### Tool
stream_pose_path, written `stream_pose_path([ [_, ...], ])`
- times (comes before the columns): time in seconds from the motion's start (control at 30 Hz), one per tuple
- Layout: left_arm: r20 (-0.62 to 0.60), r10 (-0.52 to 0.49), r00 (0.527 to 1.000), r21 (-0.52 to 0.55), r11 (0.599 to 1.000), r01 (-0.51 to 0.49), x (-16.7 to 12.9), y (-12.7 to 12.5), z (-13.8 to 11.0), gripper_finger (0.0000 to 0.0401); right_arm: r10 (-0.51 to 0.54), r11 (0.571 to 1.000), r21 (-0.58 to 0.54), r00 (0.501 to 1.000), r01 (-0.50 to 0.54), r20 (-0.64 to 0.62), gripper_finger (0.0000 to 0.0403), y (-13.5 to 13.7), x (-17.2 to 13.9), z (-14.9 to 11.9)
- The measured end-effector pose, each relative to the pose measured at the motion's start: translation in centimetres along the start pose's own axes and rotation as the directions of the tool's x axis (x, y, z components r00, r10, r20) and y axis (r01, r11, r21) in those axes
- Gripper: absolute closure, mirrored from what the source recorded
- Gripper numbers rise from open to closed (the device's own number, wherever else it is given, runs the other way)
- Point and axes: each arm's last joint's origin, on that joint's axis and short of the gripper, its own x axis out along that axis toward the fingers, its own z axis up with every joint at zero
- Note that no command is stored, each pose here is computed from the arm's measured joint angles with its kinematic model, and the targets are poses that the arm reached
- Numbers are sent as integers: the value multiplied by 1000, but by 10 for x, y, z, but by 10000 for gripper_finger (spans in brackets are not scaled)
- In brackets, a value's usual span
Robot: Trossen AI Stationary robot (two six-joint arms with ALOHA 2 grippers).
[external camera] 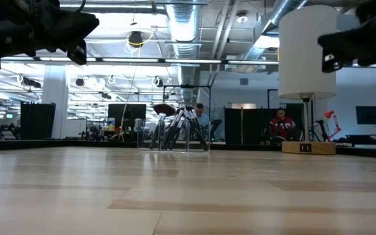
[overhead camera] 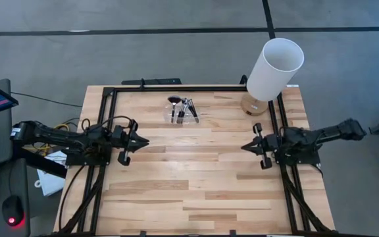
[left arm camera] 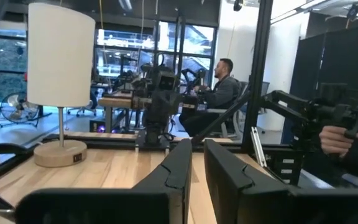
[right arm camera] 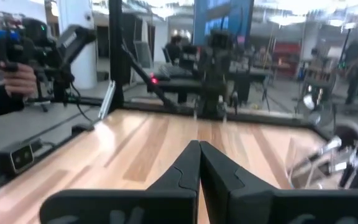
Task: Pick & Place Makeup Supplies
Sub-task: Return to Home Position
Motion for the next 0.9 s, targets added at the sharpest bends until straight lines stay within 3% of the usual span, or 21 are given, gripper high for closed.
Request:
stream_pose_path([
  [0.1,0,1,1000,25,1000,-1,0,0,0,371,-8,1000,14,999,8,-35,403,-1,-2,-4],
  [0.23,3,1,1000,39,999,-1,0,0,0,394,-48,999,-8,999,48,11,403,-3,-6,1],
  [0.37,4,1,1000,37,999,-1,-3,0,2,395,-70,997,-14,996,71,55,403,-4,-11,4],
  [0.53,-33,5,999,22,1000,-4,-12,-1,2,396,-76,997,2,997,76,-34,403,-3,-14,-3],
  [0.9,-45,-1,999,1,1000,1,-30,-2,3,396,-86,996,4,996,87,-33,403,-3,-14,-3],
])
